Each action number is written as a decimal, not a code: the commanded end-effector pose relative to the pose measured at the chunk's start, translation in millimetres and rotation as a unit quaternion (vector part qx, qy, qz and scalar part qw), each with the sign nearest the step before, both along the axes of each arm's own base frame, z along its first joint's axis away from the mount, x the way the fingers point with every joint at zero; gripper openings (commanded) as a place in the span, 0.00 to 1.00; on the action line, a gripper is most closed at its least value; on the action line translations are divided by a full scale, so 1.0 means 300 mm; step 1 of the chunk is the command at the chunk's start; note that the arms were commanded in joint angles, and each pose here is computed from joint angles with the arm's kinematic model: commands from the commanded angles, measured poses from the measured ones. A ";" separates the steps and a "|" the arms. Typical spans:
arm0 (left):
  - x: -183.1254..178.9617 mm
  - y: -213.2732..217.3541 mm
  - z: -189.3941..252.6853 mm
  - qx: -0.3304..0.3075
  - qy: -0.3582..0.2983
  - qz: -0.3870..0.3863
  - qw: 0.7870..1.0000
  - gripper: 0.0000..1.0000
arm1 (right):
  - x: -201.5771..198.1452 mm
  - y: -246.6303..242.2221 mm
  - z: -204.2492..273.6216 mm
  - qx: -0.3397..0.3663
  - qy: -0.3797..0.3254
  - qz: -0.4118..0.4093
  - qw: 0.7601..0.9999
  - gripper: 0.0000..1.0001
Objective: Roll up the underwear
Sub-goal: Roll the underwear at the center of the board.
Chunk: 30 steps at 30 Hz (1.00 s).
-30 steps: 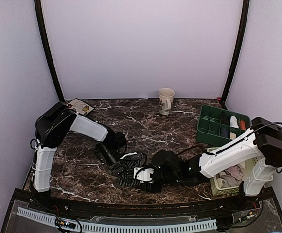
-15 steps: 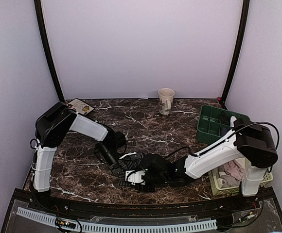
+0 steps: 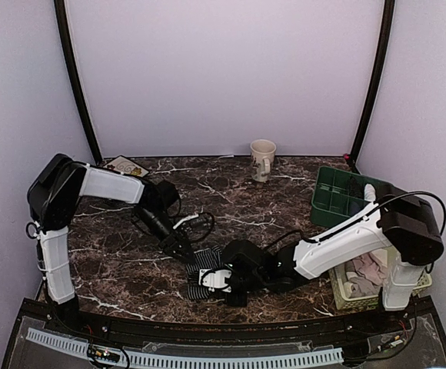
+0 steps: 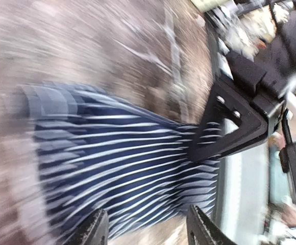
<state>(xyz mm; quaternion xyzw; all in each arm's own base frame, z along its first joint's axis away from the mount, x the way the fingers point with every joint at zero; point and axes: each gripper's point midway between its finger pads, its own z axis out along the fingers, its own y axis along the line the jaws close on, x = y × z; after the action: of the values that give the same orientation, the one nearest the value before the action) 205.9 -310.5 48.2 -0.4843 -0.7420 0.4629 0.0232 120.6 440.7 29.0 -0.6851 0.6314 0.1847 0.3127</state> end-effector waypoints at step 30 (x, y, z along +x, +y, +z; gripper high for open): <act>-0.226 0.099 0.267 -0.086 -0.487 0.018 0.869 0.60 | -0.016 -0.003 -0.081 -0.110 0.595 -0.136 0.785 0.00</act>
<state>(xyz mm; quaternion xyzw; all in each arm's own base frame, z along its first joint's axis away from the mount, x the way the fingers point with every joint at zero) 150.2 -274.6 148.1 -0.6231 -0.6227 0.2372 -0.4095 120.9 455.7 32.0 -0.4288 0.7691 0.4579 -0.1223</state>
